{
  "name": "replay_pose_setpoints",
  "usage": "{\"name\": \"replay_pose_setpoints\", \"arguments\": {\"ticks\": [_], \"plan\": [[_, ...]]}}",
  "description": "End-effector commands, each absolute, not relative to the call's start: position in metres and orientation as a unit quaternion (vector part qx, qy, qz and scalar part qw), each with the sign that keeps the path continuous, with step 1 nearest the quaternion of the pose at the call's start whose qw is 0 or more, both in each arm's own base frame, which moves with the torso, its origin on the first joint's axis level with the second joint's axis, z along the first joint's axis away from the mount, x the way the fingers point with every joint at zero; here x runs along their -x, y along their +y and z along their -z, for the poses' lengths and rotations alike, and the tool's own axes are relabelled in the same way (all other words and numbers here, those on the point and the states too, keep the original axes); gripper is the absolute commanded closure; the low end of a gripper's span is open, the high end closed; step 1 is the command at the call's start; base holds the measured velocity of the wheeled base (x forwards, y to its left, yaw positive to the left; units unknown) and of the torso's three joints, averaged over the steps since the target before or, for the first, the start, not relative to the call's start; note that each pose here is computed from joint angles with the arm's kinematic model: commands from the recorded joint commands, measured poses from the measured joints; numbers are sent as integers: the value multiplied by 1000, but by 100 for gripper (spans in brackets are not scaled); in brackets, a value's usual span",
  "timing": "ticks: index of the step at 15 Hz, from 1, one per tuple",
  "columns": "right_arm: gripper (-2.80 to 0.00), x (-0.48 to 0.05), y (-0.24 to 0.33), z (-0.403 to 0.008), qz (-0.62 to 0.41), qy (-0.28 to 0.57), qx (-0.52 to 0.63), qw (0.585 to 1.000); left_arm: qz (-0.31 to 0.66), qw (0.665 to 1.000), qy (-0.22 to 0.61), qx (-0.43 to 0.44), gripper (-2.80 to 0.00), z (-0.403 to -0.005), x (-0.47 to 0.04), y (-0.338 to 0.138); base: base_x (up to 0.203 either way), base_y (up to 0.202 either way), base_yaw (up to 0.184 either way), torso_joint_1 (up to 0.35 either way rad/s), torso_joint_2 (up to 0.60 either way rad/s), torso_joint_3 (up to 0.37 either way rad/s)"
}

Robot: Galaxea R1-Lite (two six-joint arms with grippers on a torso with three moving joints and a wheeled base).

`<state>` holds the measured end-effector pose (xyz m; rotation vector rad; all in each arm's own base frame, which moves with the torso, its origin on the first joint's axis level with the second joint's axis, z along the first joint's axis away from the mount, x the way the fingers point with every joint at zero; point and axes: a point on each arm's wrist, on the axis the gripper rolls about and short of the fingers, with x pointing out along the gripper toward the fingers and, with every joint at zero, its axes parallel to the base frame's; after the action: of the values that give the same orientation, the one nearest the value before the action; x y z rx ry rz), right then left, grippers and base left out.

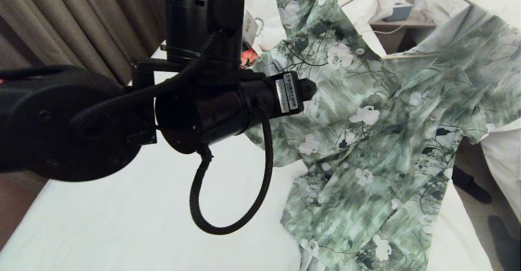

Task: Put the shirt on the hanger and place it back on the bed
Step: Take the clothes hanger out of the clothes

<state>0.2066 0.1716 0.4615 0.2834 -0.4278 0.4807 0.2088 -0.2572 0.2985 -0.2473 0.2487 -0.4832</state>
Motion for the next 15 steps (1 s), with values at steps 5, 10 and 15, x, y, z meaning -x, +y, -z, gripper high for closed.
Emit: {"name": "replay_pose_setpoints", "arguments": {"ticks": [5,10,15], "plan": [[0,-204,170,-463,-235,-213,-141,938,226,961,98,123,0,-294,-221,-274,0,0,0,0,0,0],[0,-204,169,-464,-235,-214,-142,938,224,962,100,121,0,-292,-218,-275,0,0,0,0,0,0],[0,-203,168,-464,-234,-214,-142,938,228,961,104,119,0,-289,-213,-280,0,0,0,0,0,0]]}}
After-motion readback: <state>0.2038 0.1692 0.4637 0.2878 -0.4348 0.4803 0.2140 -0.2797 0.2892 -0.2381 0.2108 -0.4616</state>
